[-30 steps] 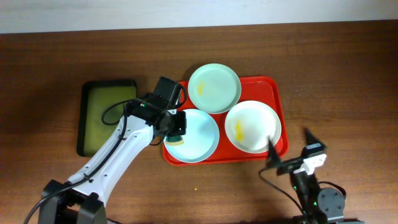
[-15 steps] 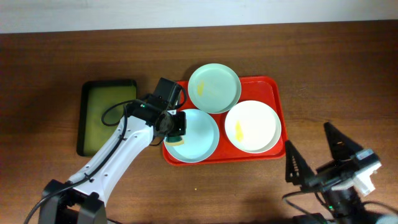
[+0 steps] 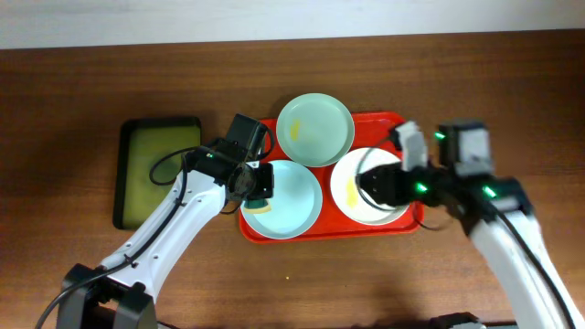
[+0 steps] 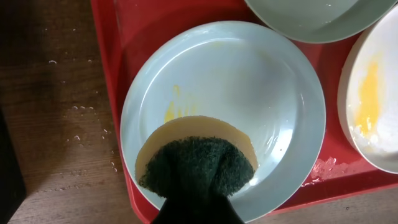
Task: Clean dirty plates on tray and stack at the side
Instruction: 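Reach the right gripper to the light blue plate rim and grasp it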
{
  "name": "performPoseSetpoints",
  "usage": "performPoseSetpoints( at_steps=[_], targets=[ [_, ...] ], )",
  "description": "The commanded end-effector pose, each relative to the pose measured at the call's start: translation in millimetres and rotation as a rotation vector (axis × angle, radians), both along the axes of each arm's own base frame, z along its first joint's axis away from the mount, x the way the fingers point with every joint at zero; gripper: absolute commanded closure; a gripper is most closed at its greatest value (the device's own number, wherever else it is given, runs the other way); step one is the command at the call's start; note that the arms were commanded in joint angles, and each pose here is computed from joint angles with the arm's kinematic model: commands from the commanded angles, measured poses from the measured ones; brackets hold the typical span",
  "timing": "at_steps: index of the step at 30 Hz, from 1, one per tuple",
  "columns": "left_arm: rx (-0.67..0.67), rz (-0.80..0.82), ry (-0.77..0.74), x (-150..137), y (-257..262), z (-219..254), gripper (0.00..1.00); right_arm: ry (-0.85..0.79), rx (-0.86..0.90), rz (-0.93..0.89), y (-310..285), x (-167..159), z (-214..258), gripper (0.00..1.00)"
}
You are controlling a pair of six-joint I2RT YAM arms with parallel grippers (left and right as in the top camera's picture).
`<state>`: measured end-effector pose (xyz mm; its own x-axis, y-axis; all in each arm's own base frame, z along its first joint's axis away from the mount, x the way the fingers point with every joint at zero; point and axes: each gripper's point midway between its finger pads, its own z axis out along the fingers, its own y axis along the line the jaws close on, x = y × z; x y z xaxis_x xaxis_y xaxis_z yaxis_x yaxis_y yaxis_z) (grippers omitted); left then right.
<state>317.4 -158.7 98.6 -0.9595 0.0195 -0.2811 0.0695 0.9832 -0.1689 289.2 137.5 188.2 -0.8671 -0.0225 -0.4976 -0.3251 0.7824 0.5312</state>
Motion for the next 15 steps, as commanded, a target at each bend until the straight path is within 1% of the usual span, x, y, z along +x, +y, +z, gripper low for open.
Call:
performPoseSetpoints(
  at_steps=[1,5,6,11,15],
  targets=[
    [0.003,0.009,0.006,-0.3,0.5,-2.7,1.0,0.121,-0.048,-0.005,21.5,14.2,-41.0,0.49],
    [0.0,0.008,0.007,-0.5,0.0,-2.6,1.0,0.181,-0.166,-0.013,37.1,25.6,-78.4,0.49],
    [0.0,0.008,0.008,-0.5,0.0,-2.6,1.0,0.209,-0.223,0.003,46.0,29.9,-93.0,0.49],
    [0.0,0.008,0.007,-0.5,0.0,-2.6,1.0,0.31,-0.295,0.044,61.5,36.2,-108.5,0.48],
    [-0.001,0.008,0.007,-0.4,-0.1,-2.6,1.0,0.271,-0.31,0.064,71.6,51.4,-110.9,0.48]
  ],
)
